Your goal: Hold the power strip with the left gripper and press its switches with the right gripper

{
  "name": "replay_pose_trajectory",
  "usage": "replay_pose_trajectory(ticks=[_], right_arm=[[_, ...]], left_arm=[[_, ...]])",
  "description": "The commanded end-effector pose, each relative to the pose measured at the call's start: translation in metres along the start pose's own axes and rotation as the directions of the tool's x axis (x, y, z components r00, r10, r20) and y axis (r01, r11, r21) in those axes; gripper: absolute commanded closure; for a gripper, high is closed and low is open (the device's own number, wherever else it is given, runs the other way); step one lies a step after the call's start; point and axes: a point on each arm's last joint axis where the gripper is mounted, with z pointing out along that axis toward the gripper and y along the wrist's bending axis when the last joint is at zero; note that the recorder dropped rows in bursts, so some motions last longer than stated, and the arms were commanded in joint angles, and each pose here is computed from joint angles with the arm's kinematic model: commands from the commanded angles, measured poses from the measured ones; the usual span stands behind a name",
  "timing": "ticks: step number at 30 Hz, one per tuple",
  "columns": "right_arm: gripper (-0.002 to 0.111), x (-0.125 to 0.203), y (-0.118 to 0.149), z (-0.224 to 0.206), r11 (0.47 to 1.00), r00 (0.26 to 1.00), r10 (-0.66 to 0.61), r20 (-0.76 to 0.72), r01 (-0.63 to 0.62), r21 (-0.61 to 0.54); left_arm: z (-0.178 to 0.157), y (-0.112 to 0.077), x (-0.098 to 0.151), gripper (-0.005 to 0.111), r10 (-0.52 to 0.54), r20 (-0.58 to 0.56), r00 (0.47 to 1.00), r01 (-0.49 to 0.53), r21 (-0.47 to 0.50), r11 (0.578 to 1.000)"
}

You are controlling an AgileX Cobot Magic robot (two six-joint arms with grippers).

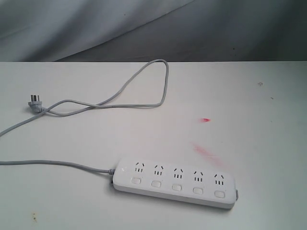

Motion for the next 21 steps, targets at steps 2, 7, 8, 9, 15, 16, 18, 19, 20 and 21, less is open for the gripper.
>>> replay_pose_trajectory(ticks=[2, 7, 8, 9, 15, 16, 18, 19, 20, 21], right_arm=[[0.108, 0.027, -0.011, 0.018, 0.994, 0.994, 0.086, 0.073, -0.091, 0.063], [0.108, 0.053, -0.021, 0.030, 0.989, 0.989, 0.087, 0.118, -0.100, 0.109], [0.108, 0.056, -0.022, 0.031, 0.989, 0.990, 0.080, 0.118, -0.094, 0.114], [0.108, 0.058, -0.023, 0.032, 0.989, 0.991, 0.066, 0.118, -0.081, 0.121], [0.108, 0.063, -0.024, 0.033, 0.990, 0.993, 0.038, 0.111, -0.052, 0.129], [0.108, 0.063, -0.024, 0.033, 0.990, 0.994, 0.026, 0.110, -0.041, 0.133], [0.108, 0.063, -0.025, 0.033, 0.990, 0.994, -0.003, 0.106, -0.011, 0.138], [0.108, 0.063, -0.025, 0.033, 0.990, 0.994, -0.012, 0.104, -0.003, 0.141], [0.108, 0.063, -0.025, 0.033, 0.989, 0.994, -0.012, 0.104, -0.004, 0.147], [0.108, 0.063, -0.026, 0.033, 0.988, 0.994, -0.012, 0.104, -0.004, 0.153]], left_arm=[[-0.024, 0.025, 0.002, 0.107, -0.185, 0.116, 0.976, 0.204, -0.184, 0.961], [-0.025, 0.025, 0.005, 0.107, -0.203, 0.149, 0.968, 0.226, -0.158, 0.961], [-0.023, 0.022, 0.007, 0.107, -0.195, 0.149, 0.970, 0.214, -0.131, 0.968], [-0.020, 0.020, 0.011, 0.107, -0.173, 0.153, 0.973, 0.189, -0.101, 0.977], [0.003, 0.018, 0.058, 0.107, -0.127, 0.020, 0.992, 0.128, -0.091, 0.988], [0.004, 0.019, 0.063, 0.107, -0.124, 0.006, 0.992, 0.124, -0.096, 0.988], [0.005, 0.020, 0.071, 0.107, -0.119, -0.015, 0.993, 0.117, -0.102, 0.988], [0.006, 0.021, 0.074, 0.107, -0.117, -0.024, 0.993, 0.114, -0.105, 0.988], [0.006, 0.021, 0.076, 0.107, -0.117, -0.028, 0.993, 0.113, -0.106, 0.988], [0.006, 0.021, 0.077, 0.107, -0.115, -0.032, 0.993, 0.111, -0.106, 0.988]])
